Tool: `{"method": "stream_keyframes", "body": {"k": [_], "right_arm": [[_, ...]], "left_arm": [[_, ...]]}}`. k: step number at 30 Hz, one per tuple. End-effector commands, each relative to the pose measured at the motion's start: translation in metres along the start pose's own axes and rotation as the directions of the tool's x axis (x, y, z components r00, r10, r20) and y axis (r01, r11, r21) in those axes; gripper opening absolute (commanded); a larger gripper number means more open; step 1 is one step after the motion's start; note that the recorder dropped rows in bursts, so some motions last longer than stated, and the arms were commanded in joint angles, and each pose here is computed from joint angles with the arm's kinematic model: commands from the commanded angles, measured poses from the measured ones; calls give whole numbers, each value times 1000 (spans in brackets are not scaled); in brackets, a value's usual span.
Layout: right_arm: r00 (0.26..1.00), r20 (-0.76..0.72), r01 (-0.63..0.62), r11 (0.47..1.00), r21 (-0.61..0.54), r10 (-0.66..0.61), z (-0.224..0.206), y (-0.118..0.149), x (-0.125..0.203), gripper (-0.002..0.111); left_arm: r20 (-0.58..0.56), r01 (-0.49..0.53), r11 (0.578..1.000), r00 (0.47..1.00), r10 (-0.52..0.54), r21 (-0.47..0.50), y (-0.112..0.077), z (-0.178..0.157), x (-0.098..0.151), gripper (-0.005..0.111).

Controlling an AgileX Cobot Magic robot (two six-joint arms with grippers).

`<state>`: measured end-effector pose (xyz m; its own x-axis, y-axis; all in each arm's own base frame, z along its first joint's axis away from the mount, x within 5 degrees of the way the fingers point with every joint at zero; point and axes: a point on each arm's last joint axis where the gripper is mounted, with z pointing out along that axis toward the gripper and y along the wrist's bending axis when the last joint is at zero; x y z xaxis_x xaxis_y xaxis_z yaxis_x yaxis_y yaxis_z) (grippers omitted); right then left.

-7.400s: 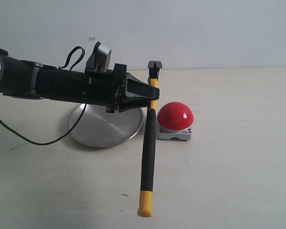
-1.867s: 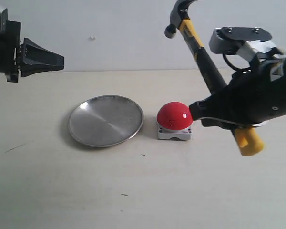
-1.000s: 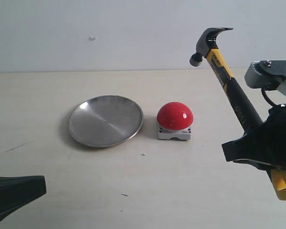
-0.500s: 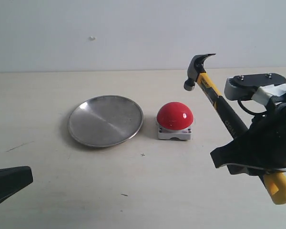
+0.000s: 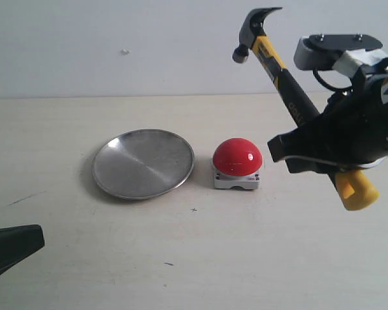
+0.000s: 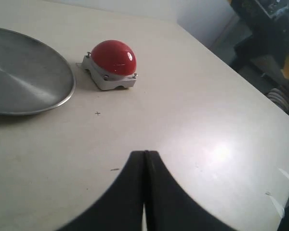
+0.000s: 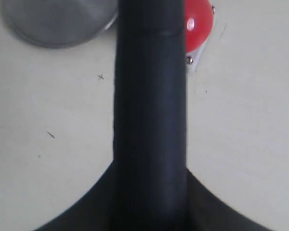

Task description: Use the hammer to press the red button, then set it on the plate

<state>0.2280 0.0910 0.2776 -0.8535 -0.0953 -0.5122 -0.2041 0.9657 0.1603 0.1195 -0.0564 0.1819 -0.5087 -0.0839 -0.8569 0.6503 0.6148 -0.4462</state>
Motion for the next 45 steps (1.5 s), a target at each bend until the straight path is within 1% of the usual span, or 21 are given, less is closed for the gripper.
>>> {"method": "stream_keyframes", "body": {"k": [1,4,7,12,14,18,22,25,29,32,33,35,38,41,45], "right_arm": [[996,82,31,1000,5,-31,-4,1,-14,0],[1000,-2,28,999,19,-28,14,-1,-12,0],[993,-116,21,999,35,-16,37,-3,-7,0],[948,-318,33,997,63,-12,74,-7,7,0],[939,-343,39,997,65,-14,83,-8,9,0],[972,-236,29,998,47,-17,80,-6,-1,0],[995,-97,-15,1000,0,15,62,0,-12,0],[999,7,-51,996,-75,52,47,7,-20,0],[991,128,-15,977,-211,43,40,31,-28,0],[974,217,-5,961,-278,68,46,52,-31,0],[967,238,-15,955,-295,89,49,58,-32,0],[960,258,-24,953,-302,106,58,67,-32,0],[951,286,-34,959,-281,118,74,74,-32,0],[947,285,-72,963,-258,147,92,76,-30,0],[956,245,-104,969,-223,159,120,77,-26,0]], "left_arm": [[19,7,1000,1000,-7,1,-1,-1,0,0],[20,7,1000,1000,-7,3,-1,-1,0,0],[20,7,1000,1000,-7,3,-1,-1,0,0],[20,7,1000,1000,-7,3,-1,-1,0,0],[20,7,1000,1000,-7,3,-1,-1,0,0],[20,7,1000,1000,-7,3,-1,-1,0,0],[20,7,1000,1000,-7,5,-1,-1,-1,0],[20,7,1000,1000,-7,5,-1,-1,-1,0],[28,4,1000,1000,-4,13,-2,-1,-2,0],[68,11,1000,998,-12,23,-1,-4,-6,0],[90,15,1000,996,-16,14,0,-6,-8,0],[129,36,999,991,-31,-35,6,-11,-11,0],[193,80,990,980,-56,-119,13,-20,-16,0],[261,122,973,963,-68,-197,19,-30,-21,0],[320,128,958,947,-41,-257,18,-39,-27,0]]}}
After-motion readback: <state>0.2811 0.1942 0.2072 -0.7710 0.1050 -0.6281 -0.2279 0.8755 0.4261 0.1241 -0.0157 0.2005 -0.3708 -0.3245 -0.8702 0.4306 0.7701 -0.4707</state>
